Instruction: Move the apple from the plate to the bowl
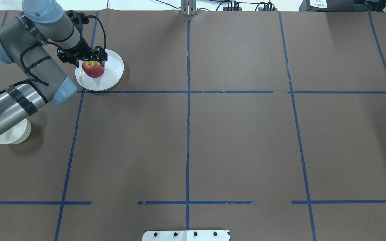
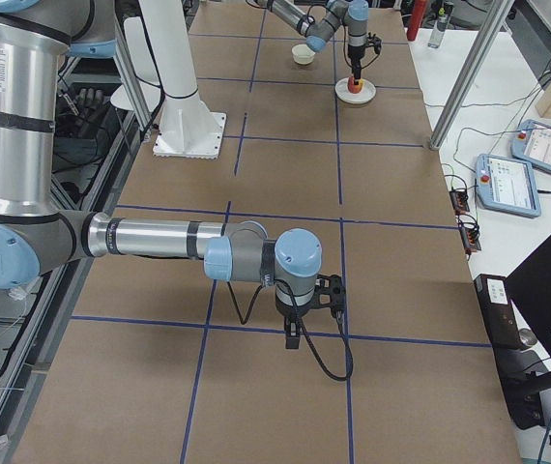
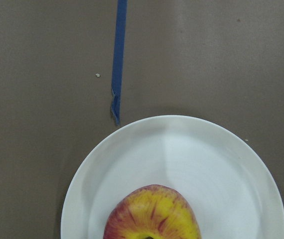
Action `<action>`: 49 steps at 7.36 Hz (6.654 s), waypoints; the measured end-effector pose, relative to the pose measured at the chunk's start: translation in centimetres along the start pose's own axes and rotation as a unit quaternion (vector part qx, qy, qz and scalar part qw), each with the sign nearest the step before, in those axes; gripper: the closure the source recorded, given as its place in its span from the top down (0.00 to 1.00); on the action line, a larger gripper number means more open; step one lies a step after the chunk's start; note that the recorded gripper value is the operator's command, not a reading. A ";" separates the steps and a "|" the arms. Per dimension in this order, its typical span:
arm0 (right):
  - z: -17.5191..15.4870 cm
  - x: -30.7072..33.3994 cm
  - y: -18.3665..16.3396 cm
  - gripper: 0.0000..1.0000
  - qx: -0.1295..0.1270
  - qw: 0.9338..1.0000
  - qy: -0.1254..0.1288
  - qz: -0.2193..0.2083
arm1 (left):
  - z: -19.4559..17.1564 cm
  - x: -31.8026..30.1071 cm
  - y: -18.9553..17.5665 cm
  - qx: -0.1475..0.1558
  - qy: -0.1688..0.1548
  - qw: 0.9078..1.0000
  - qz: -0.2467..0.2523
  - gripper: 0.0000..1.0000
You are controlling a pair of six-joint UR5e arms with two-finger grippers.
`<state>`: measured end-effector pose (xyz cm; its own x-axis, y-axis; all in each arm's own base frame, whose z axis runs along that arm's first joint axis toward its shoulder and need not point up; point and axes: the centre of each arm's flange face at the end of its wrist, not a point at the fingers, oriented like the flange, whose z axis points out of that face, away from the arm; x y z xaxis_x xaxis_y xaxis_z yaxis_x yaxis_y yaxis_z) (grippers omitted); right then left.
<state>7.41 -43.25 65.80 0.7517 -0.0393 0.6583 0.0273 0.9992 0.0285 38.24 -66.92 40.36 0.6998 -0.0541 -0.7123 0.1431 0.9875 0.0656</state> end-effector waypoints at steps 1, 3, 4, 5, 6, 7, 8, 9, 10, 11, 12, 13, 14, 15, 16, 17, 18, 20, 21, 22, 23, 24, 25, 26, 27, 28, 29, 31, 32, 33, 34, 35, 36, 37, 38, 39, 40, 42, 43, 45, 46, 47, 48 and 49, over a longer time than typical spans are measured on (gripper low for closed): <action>0.0 0.0 0.0 1.00 0.000 1.000 0.000 0.000 | 0.5 -0.2 0.1 -0.001 0.000 1.000 0.001 1.00; 0.0 0.0 0.0 1.00 0.000 1.000 0.000 0.000 | 2.2 -0.6 0.4 -0.004 0.002 1.000 0.005 1.00; 0.0 0.0 0.0 1.00 0.000 1.000 0.000 0.000 | 2.7 -0.7 0.6 -0.005 0.003 1.000 0.007 0.98; 0.0 0.0 0.0 1.00 0.000 1.000 0.000 0.000 | 2.8 -0.6 0.6 -0.005 0.004 1.000 0.008 0.77; 0.0 0.0 0.0 1.00 0.000 1.000 0.000 0.000 | 2.8 -0.6 0.6 -0.004 0.005 1.000 0.009 0.50; 0.0 0.0 0.0 1.00 0.000 1.000 0.000 0.000 | 2.8 -0.5 0.6 -0.003 0.008 1.000 0.010 0.32; 0.0 0.0 0.0 1.00 0.000 1.000 0.000 0.000 | 2.7 -0.5 0.6 -0.003 0.010 1.000 0.010 0.31; 0.0 0.0 0.0 1.00 0.000 1.000 0.000 0.000 | 1.9 -0.3 0.3 0.001 0.014 1.000 0.011 0.31; 0.0 0.0 0.0 1.00 0.000 1.000 0.000 0.000 | -0.1 -0.2 -0.4 0.008 0.023 1.000 0.009 0.32; 0.0 0.0 0.0 1.00 0.000 1.000 0.000 0.000 | -3.2 -0.5 -1.2 0.010 0.034 0.999 0.002 0.32; 0.0 0.0 0.0 1.00 0.000 1.000 0.000 0.000 | -6.3 -1.3 -0.9 0.008 0.042 0.999 -0.005 0.32; 0.0 0.0 0.0 1.00 0.000 1.000 0.000 0.000 | -9.1 -2.6 0.8 0.012 0.049 0.999 -0.003 0.32; 0.0 0.0 0.0 1.00 0.000 1.000 0.000 0.000 | -11.4 -4.7 3.4 0.018 0.056 0.998 0.007 0.32; 0.0 0.0 0.0 1.00 0.000 1.000 0.000 0.000 | -12.9 -7.5 6.6 0.019 0.055 0.998 0.024 0.32; 0.0 0.0 0.0 1.00 0.000 1.000 0.000 0.000 | -13.7 -10.9 10.0 0.015 0.047 0.998 0.043 0.32; 0.0 0.0 0.0 1.00 0.000 1.000 0.000 0.000 | -14.2 -15.0 13.1 0.009 0.034 0.998 0.059 0.31; 0.0 0.0 0.0 1.00 0.000 1.000 0.000 0.000 | -14.4 -19.0 15.5 0.002 0.018 0.998 0.064 0.31; 0.0 0.0 0.0 1.00 0.000 1.000 0.000 0.000 | -13.4 -23.5 17.5 -0.011 -0.003 0.999 0.053 0.31; 0.0 0.0 0.0 1.00 0.000 1.000 0.000 0.000 | -12.1 -24.6 17.4 -0.015 -0.006 0.999 0.048 0.32; 0.0 0.0 0.0 1.00 0.000 1.000 0.000 0.000 | -10.4 -25.8 17.2 -0.010 -0.002 0.999 0.045 0.34; 0.0 0.0 0.0 1.00 0.000 1.000 0.000 0.000 | -9.1 -26.6 17.0 -0.002 0.006 0.999 0.038 0.34; 0.0 0.0 0.0 1.00 0.000 1.000 0.000 0.000 | -8.3 -26.9 17.1 0.002 0.011 0.999 0.034 0.34; 0.0 0.0 0.0 1.00 0.000 1.000 0.000 0.000 | -7.4 -26.9 17.4 -0.002 0.013 0.999 0.034 0.34; 0.0 0.0 0.0 1.00 0.000 1.000 0.000 0.000 | -6.6 -26.6 17.9 -0.009 0.012 0.999 0.037 0.34; 0.0 0.0 0.0 1.00 0.000 1.000 0.000 0.000 | -5.9 -26.4 18.4 -0.017 0.012 0.999 0.041 0.34; 0.0 0.0 0.0 1.00 0.000 1.000 0.000 0.000 | -5.4 -26.3 18.9 -0.024 0.010 0.999 0.043 0.34; 0.0 0.0 0.0 1.00 0.000 1.000 0.000 0.000 | -5.0 -26.6 19.5 -0.030 0.008 0.999 0.045 0.34; 0.0 0.0 0.0 1.00 0.000 1.000 0.000 0.000 | -4.3 -26.9 20.5 -0.041 0.004 0.998 0.047 0.40; 0.0 0.0 0.0 1.00 0.000 1.000 0.000 0.000 | -4.0 -26.7 20.9 -0.046 0.004 0.998 0.049 0.44; 0.0 0.0 0.0 1.00 0.000 1.000 0.000 0.000 | -3.6 -26.5 21.3 -0.051 0.004 0.997 0.052 0.52; 0.0 0.0 0.0 1.00 0.000 1.000 0.000 0.000 | -3.4 -26.2 21.5 -0.054 0.004 0.997 0.054 0.68; 0.0 0.0 0.0 1.00 0.000 1.000 0.000 0.000 | -3.2 -26.1 21.6 -0.056 0.004 0.997 0.056 0.81; 0.0 0.0 0.0 1.00 0.000 1.000 0.000 0.000 | -3.1 -26.1 21.7 -0.056 0.004 0.997 0.057 0.91; 0.0 0.0 0.0 1.00 0.000 1.000 0.000 0.000 | -3.1 -26.0 21.7 -0.056 0.004 0.997 0.058 0.99; 0.0 0.0 0.0 1.00 0.000 1.000 0.000 0.000 | -3.1 -26.0 21.7 -0.056 0.004 0.997 0.058 0.99; 0.0 0.0 0.0 1.00 0.000 1.000 0.000 0.000 | -3.1 -25.9 21.6 -0.056 0.004 0.997 0.059 0.99; 0.0 0.0 0.0 1.00 0.000 1.000 0.000 0.000 | -3.1 -25.9 21.6 -0.056 0.005 0.997 0.059 0.99; 0.0 0.0 0.0 1.00 0.000 1.000 0.000 0.000 | -3.7 -25.2 21.3 -0.053 0.011 0.997 0.062 0.99; 0.0 0.0 0.0 1.00 0.000 1.000 0.000 0.000 | -4.5 -24.9 21.3 -0.048 0.016 0.996 0.067 1.00; 0.0 0.0 0.0 1.00 0.000 1.000 0.000 0.000 | -7.9 -27.7 19.7 -0.034 0.024 0.995 0.092 1.00; 0.0 0.0 0.0 1.00 0.000 1.000 0.000 0.000 | -10.4 -31.1 18.0 -0.029 0.013 0.993 0.113 1.00; 0.0 0.0 0.0 1.00 0.000 1.000 0.000 0.000 | -12.9 -35.4 16.7 -0.033 -0.008 0.991 0.129 1.00; 0.0 0.0 0.0 1.00 0.000 1.000 0.000 0.000 | -14.9 -39.6 16.1 -0.044 -0.025 0.990 0.135 1.00; 0.0 0.0 0.0 1.00 0.000 1.000 0.000 0.000 | -16.5 -43.2 16.2 -0.059 -0.034 0.988 0.137 1.00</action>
<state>7.41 -43.25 65.80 0.7517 -0.0393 0.6583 0.0273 0.9992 0.0285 -1.19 -46.10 60.66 0.7467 0.2112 -0.6308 -0.1373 0.9768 0.1645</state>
